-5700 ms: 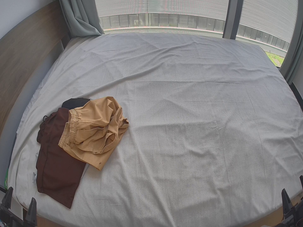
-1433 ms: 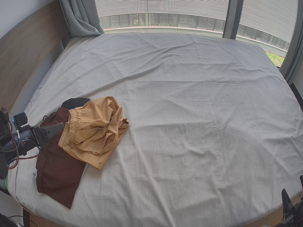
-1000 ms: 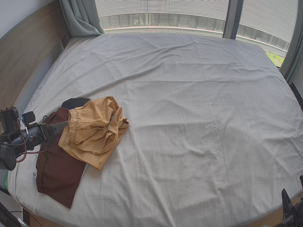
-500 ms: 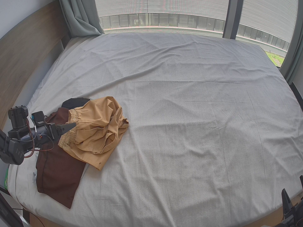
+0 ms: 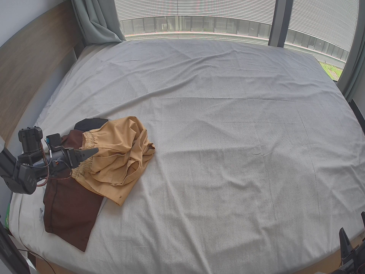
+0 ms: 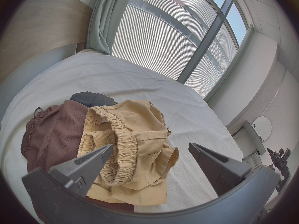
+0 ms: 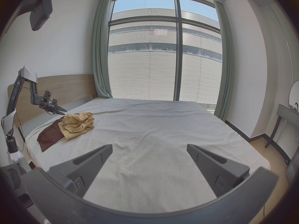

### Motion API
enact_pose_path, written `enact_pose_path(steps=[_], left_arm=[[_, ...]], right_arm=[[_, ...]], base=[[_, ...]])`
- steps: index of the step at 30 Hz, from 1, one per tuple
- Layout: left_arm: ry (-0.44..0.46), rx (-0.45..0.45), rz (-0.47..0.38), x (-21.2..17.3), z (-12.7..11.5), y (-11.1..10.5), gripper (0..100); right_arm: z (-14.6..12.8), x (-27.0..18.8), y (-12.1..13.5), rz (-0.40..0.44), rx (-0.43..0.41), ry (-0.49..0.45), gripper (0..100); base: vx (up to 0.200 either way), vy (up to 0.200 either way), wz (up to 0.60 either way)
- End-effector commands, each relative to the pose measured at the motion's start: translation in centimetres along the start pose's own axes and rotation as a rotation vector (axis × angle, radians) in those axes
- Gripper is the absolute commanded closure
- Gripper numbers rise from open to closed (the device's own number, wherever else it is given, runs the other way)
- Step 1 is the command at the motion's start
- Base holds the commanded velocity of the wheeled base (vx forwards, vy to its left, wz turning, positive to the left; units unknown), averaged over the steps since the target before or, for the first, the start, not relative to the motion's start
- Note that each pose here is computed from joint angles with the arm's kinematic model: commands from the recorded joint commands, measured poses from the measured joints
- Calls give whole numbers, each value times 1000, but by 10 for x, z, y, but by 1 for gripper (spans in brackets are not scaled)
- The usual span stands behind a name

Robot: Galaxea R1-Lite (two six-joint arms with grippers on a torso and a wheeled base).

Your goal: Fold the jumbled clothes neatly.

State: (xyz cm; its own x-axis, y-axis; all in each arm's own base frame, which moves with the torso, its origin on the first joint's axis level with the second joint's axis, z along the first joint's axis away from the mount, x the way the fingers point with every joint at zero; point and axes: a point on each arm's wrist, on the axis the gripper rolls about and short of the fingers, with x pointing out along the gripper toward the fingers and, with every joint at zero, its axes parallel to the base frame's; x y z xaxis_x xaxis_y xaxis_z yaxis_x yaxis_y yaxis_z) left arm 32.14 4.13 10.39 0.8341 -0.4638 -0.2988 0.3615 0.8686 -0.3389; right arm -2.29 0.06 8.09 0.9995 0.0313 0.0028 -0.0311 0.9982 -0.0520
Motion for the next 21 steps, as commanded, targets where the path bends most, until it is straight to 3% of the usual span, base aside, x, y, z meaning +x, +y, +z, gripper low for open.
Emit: enact_pose_path(steps=[1, 13, 21], left_arm=[[15, -5, -8, 7, -4, 1, 0], [32, 13, -59, 25, -8, -9, 0], [46, 4, -58, 34, -18, -3, 0]], right_arm=[[-5, 0, 0, 0, 0, 4, 0], [-5, 0, 0, 1, 0, 4, 0], [-5, 0, 0, 0, 0, 4, 0]], base=[[0, 0, 0], [0, 0, 0], [0, 0, 0]])
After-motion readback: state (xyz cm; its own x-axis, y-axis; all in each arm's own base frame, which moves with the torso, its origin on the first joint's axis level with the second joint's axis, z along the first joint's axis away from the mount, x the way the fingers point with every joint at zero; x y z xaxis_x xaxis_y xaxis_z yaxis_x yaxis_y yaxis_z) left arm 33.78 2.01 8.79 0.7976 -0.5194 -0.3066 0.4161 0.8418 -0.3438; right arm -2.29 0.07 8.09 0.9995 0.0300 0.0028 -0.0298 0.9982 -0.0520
